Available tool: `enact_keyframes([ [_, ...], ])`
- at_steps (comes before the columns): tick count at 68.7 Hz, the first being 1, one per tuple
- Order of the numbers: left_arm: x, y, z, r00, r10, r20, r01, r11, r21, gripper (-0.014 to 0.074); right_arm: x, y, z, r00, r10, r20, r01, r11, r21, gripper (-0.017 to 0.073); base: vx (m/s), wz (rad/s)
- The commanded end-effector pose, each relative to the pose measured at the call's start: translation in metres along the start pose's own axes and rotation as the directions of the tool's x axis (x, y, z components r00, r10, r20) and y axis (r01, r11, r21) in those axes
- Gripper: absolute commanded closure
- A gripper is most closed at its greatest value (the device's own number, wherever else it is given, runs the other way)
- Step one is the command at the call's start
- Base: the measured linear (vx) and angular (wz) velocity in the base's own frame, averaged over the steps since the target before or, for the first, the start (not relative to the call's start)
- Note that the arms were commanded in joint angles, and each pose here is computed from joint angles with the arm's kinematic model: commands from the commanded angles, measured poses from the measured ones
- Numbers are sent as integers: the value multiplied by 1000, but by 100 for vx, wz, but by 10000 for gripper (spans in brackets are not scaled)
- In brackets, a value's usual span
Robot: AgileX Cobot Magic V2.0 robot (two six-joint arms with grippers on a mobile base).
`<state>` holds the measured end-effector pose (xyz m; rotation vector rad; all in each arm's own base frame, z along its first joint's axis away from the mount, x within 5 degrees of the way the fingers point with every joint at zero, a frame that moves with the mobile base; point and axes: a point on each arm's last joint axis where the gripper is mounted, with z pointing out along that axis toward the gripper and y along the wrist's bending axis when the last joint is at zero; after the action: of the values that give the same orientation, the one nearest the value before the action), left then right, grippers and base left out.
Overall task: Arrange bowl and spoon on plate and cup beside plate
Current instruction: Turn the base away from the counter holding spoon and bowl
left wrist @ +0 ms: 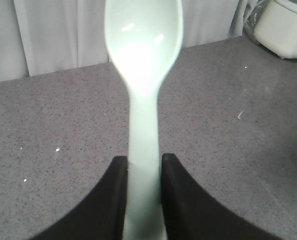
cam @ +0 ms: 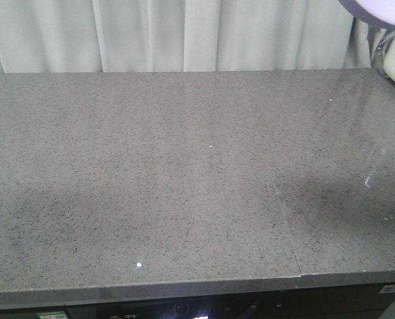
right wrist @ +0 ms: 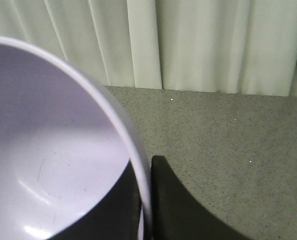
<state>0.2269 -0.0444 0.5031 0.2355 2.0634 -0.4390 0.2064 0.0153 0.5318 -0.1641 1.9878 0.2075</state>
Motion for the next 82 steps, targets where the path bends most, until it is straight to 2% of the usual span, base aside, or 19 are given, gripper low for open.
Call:
enact_keyframes([
  [1, -11, -8, -15, 994, -1, 107, -2, 1000, 23, 601, -11, 2, -15, 993, -1, 114, 1, 1000, 7, 569, -2, -15],
  [82, -11, -8, -15, 994, -1, 107, -2, 1000, 23, 601, -12, 2, -15, 993, -1, 114, 0, 1000, 7, 569, -3, -33],
])
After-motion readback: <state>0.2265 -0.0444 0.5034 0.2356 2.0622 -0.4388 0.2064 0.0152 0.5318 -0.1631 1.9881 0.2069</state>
